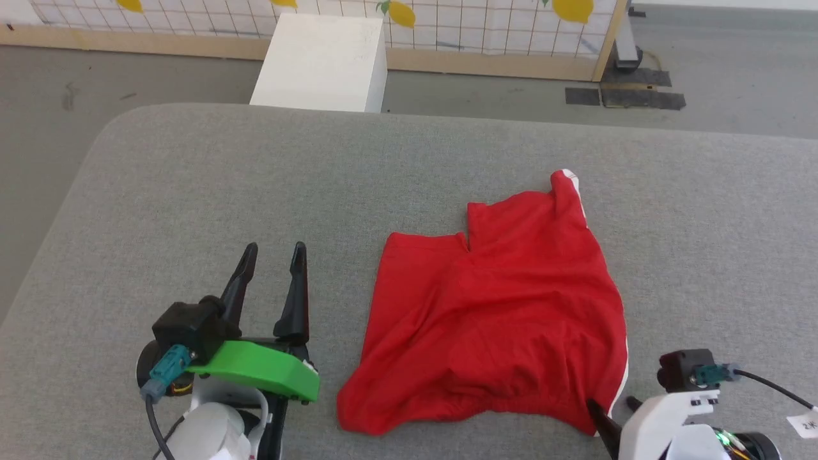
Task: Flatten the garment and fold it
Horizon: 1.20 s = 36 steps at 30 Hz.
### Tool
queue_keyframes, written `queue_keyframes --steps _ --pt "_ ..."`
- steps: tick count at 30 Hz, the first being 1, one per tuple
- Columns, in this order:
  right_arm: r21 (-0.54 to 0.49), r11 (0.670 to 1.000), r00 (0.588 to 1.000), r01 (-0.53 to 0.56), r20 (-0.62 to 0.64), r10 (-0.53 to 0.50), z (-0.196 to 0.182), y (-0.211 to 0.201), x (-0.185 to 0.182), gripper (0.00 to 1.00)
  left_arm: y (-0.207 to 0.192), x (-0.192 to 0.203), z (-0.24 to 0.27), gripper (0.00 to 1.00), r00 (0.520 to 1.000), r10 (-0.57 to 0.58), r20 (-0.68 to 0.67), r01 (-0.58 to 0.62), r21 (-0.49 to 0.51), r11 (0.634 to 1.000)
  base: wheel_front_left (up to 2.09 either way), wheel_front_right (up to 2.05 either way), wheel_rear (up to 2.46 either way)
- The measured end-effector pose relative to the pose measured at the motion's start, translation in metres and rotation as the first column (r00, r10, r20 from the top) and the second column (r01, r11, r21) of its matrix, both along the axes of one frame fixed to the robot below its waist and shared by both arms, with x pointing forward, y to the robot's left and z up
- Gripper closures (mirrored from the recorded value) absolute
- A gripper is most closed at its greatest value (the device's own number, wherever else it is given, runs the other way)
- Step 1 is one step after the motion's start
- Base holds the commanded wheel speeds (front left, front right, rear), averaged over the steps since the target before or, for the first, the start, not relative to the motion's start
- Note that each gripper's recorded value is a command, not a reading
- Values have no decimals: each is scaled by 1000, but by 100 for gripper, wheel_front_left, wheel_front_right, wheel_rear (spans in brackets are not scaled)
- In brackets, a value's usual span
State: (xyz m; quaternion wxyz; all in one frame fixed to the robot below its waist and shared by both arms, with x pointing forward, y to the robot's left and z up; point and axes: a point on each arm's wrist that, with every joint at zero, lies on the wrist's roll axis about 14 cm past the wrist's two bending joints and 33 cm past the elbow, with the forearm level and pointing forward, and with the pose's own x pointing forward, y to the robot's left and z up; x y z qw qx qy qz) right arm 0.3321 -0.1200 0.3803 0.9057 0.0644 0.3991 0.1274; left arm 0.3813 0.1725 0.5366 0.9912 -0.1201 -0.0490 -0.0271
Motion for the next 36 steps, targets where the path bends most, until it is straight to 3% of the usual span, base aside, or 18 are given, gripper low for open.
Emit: queue_keyframes --steps 2,3,4,10,15,19,20,21,25,31,34,36 --pt "0 1000 1000 -14 -5 14 -3 4 3 0 0 0 1 0 1000 8 8 -7 -2 1000 0 0 0" --pt "-5 1000 1000 -24 -10 24 -5 7 4 67 1 0 0 0 1000 14 6 -14 -9 1000 0 0 0" --pt "-10 999 999 -32 -9 32 -5 9 7 100 1 0 -2 0 1000 16 4 -16 -12 1000 0 0 0" --pt "-59 998 1000 -9 -15 9 -2 -5 18 100 1 2 -8 0 1000 15 -3 -15 -26 1000 0 0 0" --pt "-222 963 986 155 103 -135 34 -91 52 100 -4 5 -16 0 1000 -7 -19 6 -38 999 0 0 0" --pt "-267 927 960 263 166 -224 54 -133 70 100 -13 7 -26 0 998 -38 -45 35 -51 998 0 0 0" --pt "-264 924 957 277 164 -239 53 -137 71 81 -15 7 -29 0 998 -43 -55 40 -52 998 0 0 0" --pt "-255 924 954 286 163 -251 51 -138 72 0 -17 8 -32 0 997 -48 -64 45 -55 997 0 0 0" --pt "-147 924 922 354 219 -318 57 -133 79 0 -24 13 -42 0 991 -72 -112 65 -67 996 0 0 0" --pt "8 870 778 493 444 -445 106 -162 83 0 -45 40 -46 0 966 -160 -205 154 -42 987 0 0 0" --pt "71 862 761 502 437 -479 101 -162 74 0 -66 56 -63 0 909 -227 -349 238 -11 971 0 0 0" --pt "82 856 759 510 425 -493 96 -165 67 0 -74 57 -91 0 829 -234 -508 253 -32 967 0 0 0"
